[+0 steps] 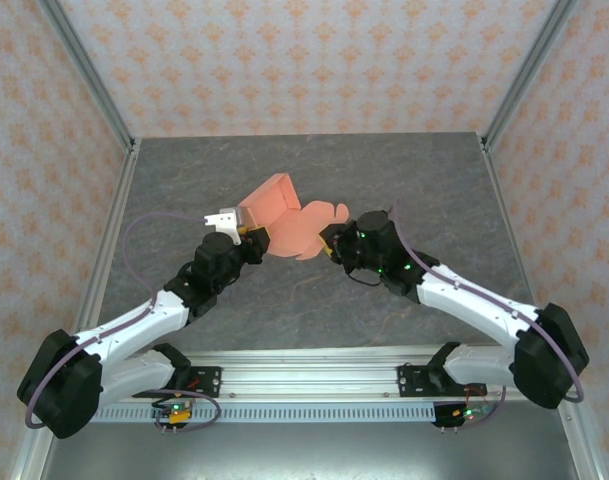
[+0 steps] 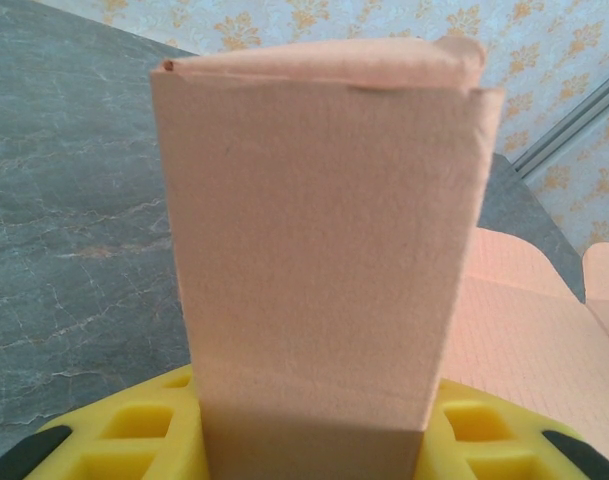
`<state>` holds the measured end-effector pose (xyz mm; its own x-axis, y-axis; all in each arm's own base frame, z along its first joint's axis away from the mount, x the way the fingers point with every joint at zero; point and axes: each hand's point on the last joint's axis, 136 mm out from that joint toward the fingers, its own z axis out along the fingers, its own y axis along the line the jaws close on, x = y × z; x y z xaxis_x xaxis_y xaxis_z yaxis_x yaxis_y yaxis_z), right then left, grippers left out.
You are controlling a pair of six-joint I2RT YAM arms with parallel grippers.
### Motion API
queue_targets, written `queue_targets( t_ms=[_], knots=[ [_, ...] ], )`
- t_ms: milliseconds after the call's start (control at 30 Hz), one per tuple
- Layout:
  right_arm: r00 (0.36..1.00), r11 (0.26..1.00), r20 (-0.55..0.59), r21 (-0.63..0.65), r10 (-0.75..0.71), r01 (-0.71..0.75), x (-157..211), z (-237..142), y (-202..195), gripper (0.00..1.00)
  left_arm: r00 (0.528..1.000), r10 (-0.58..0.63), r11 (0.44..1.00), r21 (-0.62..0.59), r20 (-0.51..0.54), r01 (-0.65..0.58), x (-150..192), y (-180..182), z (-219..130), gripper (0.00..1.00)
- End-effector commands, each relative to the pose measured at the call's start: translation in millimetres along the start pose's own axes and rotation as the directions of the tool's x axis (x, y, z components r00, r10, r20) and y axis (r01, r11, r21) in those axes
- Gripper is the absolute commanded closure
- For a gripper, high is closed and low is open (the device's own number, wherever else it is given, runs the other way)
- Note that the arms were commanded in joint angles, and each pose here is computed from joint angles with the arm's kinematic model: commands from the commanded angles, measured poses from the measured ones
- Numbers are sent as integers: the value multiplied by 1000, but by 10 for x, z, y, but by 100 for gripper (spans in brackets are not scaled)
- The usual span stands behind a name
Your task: Fold the paper box
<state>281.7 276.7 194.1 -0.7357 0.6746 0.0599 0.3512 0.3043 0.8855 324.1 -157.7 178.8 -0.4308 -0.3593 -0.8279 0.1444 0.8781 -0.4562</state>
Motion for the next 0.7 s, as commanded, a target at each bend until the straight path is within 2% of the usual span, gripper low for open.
queue_targets(
  t_ms=[0,100,233,300,333,367,400,500,567,667],
  knots=[
    [1000,1000,10,-19,-15,15,-20,87,97,99,999,-22,999,44,49,20,-156,-137,-8,67],
    [998,998,14,12,-65,65,-36,152,76,100,999,-23,999,48,38,21,-146,-149,-15,57],
    [974,971,35,92,-224,220,-119,182,64,100,999,-20,999,27,29,19,-151,-111,-72,29],
    [937,927,28,155,-349,341,-179,162,85,100,1000,-20,1000,-5,24,20,-155,-50,-129,21],
    [906,892,21,184,-424,413,-210,146,108,100,1000,-15,1000,-17,21,15,-148,-23,-166,12],
    [865,846,9,211,-502,489,-235,130,126,100,1000,-15,999,-38,19,16,-153,21,-213,4],
    [832,807,2,244,-554,537,-275,112,120,100,1000,-15,998,-58,19,17,-155,63,-257,1],
    [669,623,-69,304,-741,721,-368,75,167,100,1000,12,997,-71,20,-10,-151,127,-408,0],
    [519,454,-166,315,-838,833,-387,56,183,100,999,29,996,-81,33,-27,-169,173,-514,0],
    [316,209,-324,325,-892,923,-455,26,160,100,996,75,994,-84,43,-71,-210,204,-681,0]
  ],
)
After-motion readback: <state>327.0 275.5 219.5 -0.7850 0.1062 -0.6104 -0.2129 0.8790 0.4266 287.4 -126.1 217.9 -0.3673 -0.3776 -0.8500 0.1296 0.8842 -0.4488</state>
